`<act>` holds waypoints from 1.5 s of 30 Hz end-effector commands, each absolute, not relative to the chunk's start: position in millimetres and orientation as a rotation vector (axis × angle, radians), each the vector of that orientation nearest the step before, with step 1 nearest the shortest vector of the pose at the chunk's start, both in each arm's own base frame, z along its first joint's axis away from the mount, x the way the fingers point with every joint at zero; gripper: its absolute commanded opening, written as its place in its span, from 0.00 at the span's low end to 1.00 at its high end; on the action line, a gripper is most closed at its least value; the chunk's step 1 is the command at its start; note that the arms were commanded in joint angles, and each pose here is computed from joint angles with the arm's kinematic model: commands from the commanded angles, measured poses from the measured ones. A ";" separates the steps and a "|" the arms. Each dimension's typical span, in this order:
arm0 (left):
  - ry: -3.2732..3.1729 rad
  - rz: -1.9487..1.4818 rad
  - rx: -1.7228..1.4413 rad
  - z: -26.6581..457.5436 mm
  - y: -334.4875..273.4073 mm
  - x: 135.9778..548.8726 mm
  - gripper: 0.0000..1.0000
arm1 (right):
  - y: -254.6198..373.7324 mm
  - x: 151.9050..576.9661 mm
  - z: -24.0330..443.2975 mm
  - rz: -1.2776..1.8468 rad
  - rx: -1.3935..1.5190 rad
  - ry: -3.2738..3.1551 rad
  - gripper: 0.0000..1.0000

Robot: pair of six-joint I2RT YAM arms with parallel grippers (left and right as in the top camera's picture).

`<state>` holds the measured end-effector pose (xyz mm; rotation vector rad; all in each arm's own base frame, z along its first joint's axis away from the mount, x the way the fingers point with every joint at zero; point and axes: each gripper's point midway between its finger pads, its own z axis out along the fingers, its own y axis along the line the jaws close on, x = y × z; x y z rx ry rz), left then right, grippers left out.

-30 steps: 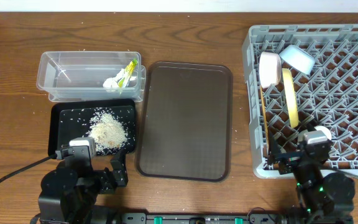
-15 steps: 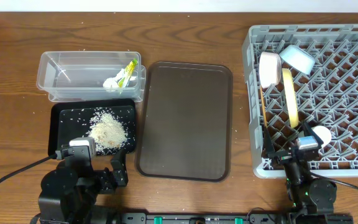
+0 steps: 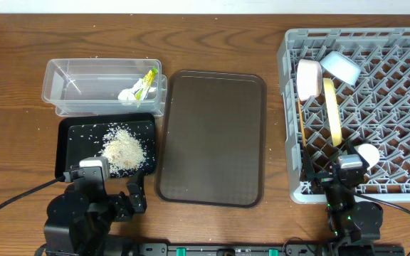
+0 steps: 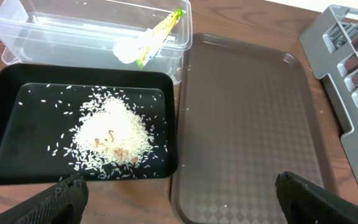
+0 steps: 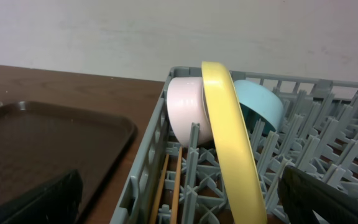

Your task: Sort waste into correct bins and load items into the dishwasher rack

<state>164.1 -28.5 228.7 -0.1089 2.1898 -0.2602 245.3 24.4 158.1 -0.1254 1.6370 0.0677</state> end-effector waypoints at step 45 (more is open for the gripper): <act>1.775 -0.276 -0.094 169.4 -30.9 224.8 0.99 | 24.8 245.1 157.0 0.059 -0.132 1.639 0.99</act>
